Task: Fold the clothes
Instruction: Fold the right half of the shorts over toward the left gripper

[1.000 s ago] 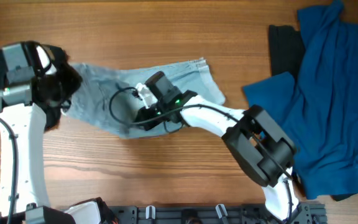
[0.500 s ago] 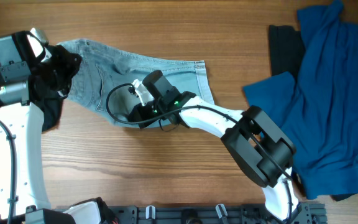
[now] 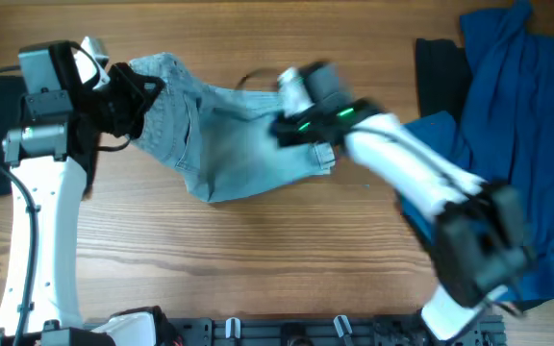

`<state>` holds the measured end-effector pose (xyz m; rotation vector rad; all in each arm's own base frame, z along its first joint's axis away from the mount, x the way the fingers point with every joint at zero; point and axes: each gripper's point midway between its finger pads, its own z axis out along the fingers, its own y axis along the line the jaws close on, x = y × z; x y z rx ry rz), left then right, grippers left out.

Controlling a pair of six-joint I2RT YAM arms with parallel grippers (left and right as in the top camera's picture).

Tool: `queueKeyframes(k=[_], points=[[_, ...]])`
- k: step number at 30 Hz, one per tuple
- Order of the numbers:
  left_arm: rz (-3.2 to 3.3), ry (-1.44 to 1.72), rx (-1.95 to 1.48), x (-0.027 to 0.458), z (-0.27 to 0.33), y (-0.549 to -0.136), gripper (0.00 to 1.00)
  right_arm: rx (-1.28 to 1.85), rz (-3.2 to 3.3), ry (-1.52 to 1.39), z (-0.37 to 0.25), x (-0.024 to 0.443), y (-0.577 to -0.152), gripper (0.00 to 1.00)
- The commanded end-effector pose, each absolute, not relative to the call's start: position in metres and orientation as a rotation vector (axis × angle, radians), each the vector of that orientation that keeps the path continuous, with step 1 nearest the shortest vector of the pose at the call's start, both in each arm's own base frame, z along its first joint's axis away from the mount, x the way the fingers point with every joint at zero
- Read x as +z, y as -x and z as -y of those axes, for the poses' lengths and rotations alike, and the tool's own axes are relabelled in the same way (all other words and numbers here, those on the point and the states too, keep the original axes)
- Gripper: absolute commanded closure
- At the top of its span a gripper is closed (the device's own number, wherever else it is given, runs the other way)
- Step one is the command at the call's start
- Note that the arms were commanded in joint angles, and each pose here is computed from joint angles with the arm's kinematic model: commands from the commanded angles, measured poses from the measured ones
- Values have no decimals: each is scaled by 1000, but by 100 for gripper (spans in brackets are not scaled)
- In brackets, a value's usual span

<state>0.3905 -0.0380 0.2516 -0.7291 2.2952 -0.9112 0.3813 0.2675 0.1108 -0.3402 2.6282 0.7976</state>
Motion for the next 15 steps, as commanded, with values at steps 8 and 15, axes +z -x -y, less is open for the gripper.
queueKeyframes(k=[8, 15], points=[[-2491, 560, -933, 200, 125, -411, 95, 423, -2999, 112, -167, 13, -350, 96], [-2493, 360, -1008, 186, 193, -421, 95, 396, -3099, 102, -167, -21, -337, 96]])
